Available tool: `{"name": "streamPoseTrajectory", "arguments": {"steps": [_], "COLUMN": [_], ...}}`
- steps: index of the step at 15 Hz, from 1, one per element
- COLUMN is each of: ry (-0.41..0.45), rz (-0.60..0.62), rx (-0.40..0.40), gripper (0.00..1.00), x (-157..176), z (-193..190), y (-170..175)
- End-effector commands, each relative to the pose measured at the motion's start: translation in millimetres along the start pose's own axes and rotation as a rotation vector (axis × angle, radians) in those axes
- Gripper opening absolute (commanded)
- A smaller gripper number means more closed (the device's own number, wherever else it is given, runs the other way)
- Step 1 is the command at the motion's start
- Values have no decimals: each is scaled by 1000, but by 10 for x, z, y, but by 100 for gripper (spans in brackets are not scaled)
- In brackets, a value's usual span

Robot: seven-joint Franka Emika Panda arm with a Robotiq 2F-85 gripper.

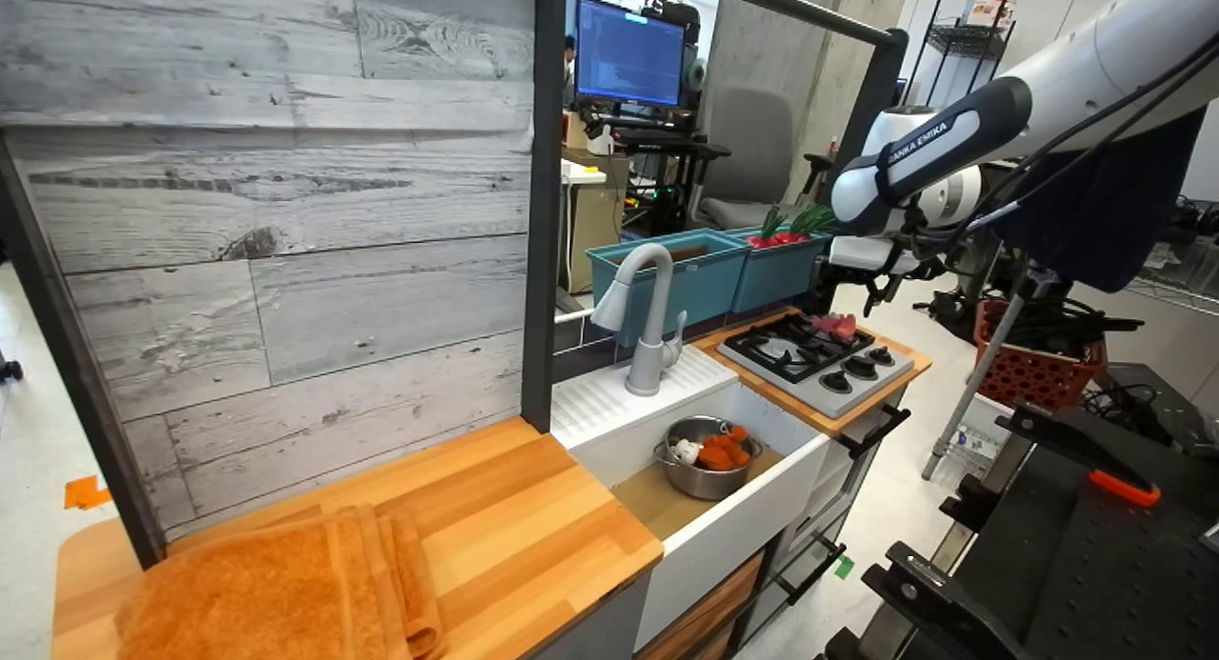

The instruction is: Put the three plush toys inside the silver pot in the sink, wipe the left side of the counter with the orange towel

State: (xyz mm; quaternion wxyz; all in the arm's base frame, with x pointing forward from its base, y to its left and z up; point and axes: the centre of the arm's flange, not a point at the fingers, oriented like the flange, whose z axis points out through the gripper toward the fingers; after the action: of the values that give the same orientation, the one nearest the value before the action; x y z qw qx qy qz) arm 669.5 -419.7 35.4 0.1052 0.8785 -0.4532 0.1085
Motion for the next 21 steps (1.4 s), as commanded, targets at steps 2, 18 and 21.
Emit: {"name": "streamPoseTrajectory", "arguments": {"steps": [2,18,21], "ry": [-2,-70,-110], "rz": [41,-188,-333], "rx": [4,253,301], "gripper": [42,1,1], "x": [416,-193,-238], "z": [433,-978,-1387], "y": [-269,-324,-336]}}
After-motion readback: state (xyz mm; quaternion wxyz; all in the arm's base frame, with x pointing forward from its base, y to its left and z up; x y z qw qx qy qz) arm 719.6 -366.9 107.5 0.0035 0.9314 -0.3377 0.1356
